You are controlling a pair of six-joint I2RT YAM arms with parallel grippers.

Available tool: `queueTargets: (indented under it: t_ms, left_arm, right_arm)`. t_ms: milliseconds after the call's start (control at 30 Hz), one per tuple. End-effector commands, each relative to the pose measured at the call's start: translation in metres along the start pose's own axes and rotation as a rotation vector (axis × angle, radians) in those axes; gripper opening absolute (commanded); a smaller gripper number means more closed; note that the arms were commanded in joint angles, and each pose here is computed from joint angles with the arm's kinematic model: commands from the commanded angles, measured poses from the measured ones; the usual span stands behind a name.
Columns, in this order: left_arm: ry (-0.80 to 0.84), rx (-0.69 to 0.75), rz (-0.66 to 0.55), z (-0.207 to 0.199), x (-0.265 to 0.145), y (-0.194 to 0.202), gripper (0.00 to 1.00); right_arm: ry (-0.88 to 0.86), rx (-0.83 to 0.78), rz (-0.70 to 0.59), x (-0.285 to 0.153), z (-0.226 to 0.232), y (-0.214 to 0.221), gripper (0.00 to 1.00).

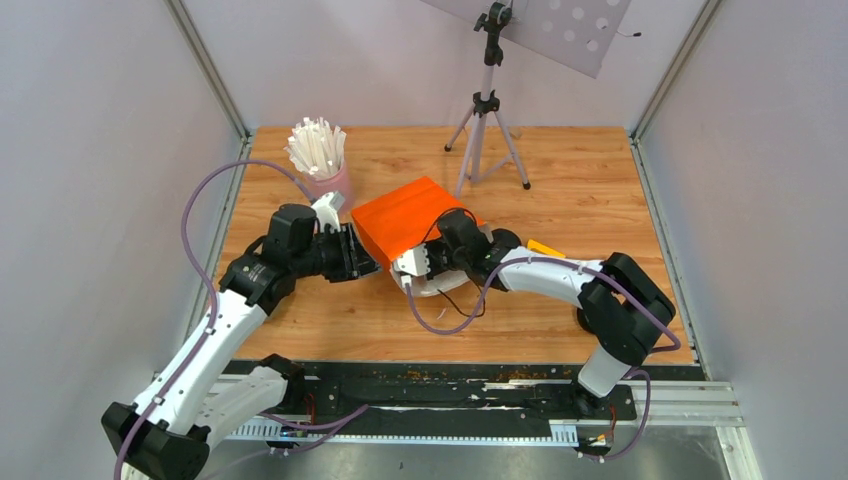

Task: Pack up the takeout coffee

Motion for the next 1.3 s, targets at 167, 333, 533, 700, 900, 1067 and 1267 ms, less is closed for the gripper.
queueTargets:
  t_ms: [167, 333, 533, 700, 900, 1067, 1267]
  left_arm:
    - [0.081, -0.016, -0.048, 0.0, 0.004, 0.002, 0.51]
    - [0.055, -0.013, -0.101, 0.003, 0.005, -0.004, 0.59]
    - [0.059, -0.039, -0.21, -0.004, 0.003, -0.017, 0.62]
    - [0.051, -0.06, -0.289, -0.009, -0.012, -0.023, 0.64]
    - [0.094, -0.096, -0.343, -0.021, -0.031, -0.025, 0.71]
    - [0.002, -0.112, -0.406, -0.011, -0.039, -0.029, 0.72]
    - [-0.04, -0.115, -0.441, -0.007, -0.032, -0.036, 0.72]
  right_arm:
    - [0.155, 0.144, -0.172, -0.011, -0.07, -0.034, 0.0]
    - [0.183, 0.235, -0.259, -0.012, -0.091, -0.05, 0.0]
    - [0.159, 0.352, -0.347, -0.003, -0.103, -0.074, 0.0]
    - [0.143, 0.452, -0.377, 0.005, -0.113, -0.091, 0.0]
    - [0.158, 0.565, -0.391, 0.01, -0.122, -0.104, 0.0]
    - [0.207, 0.67, -0.399, 0.009, -0.131, -0.107, 0.0]
    - [0.215, 0.706, -0.42, 0.008, -0.139, -0.111, 0.0]
Point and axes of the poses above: each gripper's point midway between its finger pads, its own x axis out along the fingers, its own z axis along the line the jaws close on, y = z × x, the point moved 7 cm from there along -x, back along the fingers, and after that the axes turned 15 degrees about -x, right-handed, at the moved point
